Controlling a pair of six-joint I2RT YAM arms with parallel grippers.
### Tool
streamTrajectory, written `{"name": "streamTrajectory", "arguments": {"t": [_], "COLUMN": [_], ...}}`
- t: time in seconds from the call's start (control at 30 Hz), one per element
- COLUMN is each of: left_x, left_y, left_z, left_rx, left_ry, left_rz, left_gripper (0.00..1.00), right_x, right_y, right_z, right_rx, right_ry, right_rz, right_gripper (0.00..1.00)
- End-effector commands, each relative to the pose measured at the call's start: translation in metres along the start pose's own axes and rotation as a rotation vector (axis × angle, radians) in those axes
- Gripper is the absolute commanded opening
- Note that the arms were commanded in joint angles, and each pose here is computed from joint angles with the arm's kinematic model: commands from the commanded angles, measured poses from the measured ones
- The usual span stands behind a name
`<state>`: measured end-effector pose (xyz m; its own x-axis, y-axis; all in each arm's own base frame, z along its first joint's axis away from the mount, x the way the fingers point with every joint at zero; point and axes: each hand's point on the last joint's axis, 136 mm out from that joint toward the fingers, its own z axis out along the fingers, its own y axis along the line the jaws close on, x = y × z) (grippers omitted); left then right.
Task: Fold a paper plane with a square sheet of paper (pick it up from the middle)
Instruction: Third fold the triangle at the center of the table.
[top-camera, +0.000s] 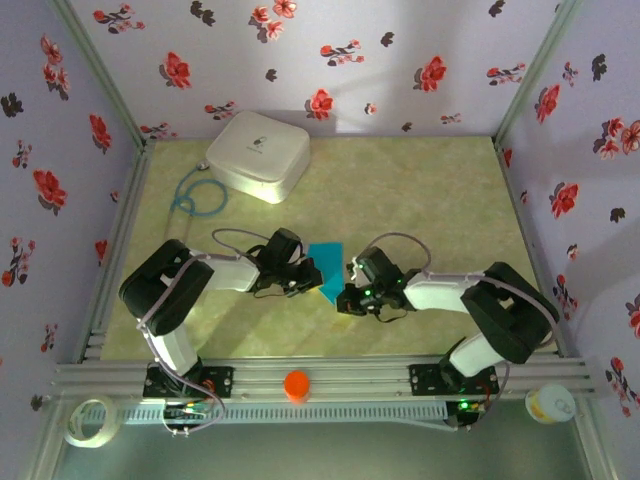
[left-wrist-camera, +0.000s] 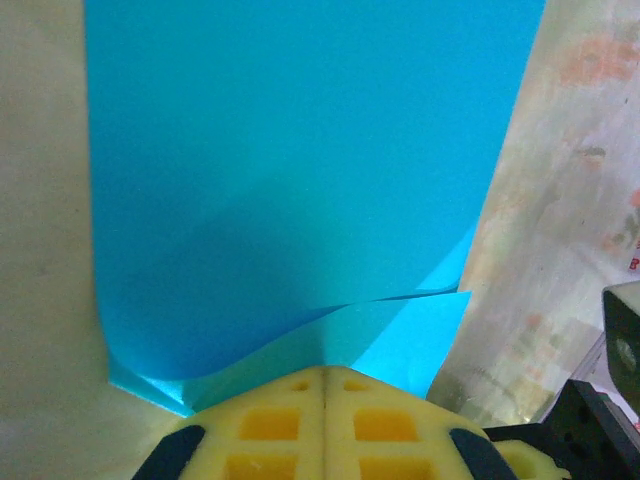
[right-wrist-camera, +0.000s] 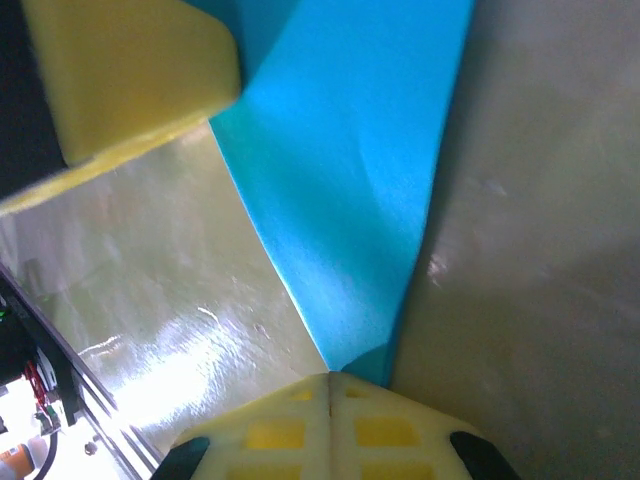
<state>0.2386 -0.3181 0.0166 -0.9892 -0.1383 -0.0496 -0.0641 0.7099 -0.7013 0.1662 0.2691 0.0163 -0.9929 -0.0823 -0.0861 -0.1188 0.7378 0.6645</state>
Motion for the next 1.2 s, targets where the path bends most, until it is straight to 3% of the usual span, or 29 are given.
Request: {"name": "streamTrajectory", "arguments": {"t": [0.0,0.33,0.53,0.87,1.07,1.17], "left_x": [0.004,0.002,0.002,-0.004,-0.010,-0.010], "left_y": [0.029,0.026,0.025,-0.010,-0.030,-0.030], "left_z": [-0.002,-0.004,-0.004,-0.012,-0.027,-0.025], "left_rx": [-0.089,-0.071,-0.063,0.021,0.034,0.004], "left_ry": [-0.001,-0.023,-0.022,-0.032,-0.070,-0.071], "left_rz": [-0.034,-0.020,-0.021,0.059,0.097,0.092], "left_gripper": [0.00,0.00,0.00,0.00,0.10,0.10], "right_x": [0.015,-0.038,-0.059,-0.038,-0.034,-0.036], "right_y": [-0.016,0.041,0.033,-0.014,-0.017,-0.018], "right_z": [-0.004,-0.030,-0.014,0.011,0.012,0.011], "right_rx": [0.047,-0.046,-0.003,0.107,0.101,0.105], "right_ry": [0.018,-0.135,-0.122,-0.054,-0.062,-0.073], "right_rz": [0.066,-0.014,0.027,0.134,0.150,0.153], "right_gripper": [0.07,0.07,0.06,0.02,0.01,0.01]}}
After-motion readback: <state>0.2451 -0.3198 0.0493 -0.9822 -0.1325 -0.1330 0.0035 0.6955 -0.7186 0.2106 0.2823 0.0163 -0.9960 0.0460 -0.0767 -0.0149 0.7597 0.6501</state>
